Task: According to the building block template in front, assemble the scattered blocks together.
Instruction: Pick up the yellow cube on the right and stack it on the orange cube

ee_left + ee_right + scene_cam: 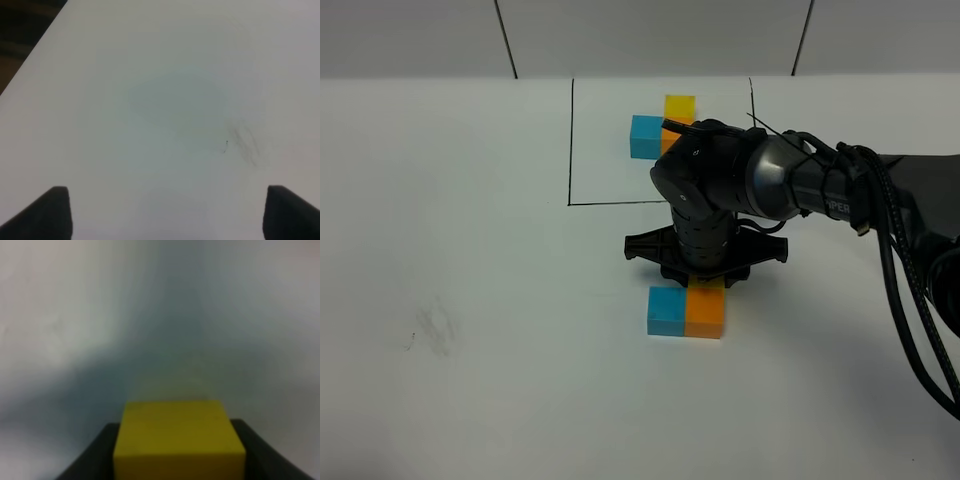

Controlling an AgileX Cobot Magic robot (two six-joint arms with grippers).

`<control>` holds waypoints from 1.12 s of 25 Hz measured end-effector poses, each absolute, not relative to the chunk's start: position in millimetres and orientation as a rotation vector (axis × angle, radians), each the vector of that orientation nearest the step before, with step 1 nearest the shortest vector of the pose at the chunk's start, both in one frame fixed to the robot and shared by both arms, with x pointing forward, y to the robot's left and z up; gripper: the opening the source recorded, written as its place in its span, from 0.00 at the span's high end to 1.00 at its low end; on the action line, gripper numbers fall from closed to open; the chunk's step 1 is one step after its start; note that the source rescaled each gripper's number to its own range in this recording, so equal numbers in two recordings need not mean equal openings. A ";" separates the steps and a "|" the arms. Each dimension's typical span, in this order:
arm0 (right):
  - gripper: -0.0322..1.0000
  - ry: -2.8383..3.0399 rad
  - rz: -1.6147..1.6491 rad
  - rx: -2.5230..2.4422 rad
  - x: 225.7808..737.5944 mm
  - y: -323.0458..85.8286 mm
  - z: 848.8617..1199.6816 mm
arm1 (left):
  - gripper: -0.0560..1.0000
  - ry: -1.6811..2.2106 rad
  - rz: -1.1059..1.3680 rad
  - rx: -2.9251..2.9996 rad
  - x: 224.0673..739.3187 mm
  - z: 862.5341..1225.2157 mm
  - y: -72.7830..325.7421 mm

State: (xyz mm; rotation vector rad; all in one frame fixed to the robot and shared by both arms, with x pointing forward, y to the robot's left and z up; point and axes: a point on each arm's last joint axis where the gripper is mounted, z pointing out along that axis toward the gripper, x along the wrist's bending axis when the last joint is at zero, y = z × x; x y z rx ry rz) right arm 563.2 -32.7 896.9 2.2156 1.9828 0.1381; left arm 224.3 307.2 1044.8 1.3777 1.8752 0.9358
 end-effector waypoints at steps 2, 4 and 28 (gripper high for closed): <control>0.95 1.982 0.138 2.216 563.2 -32.7 896.9 | 0.24 1.875 0.936 1.378 224.3 1044.8 307.2; 0.95 1.981 0.138 2.218 563.2 -32.7 896.9 | 0.24 1.875 0.936 1.378 224.3 1044.8 307.2; 0.57 1.989 0.224 2.232 566.4 -27.2 892.6 | 0.24 1.875 0.936 1.379 224.3 1044.8 307.2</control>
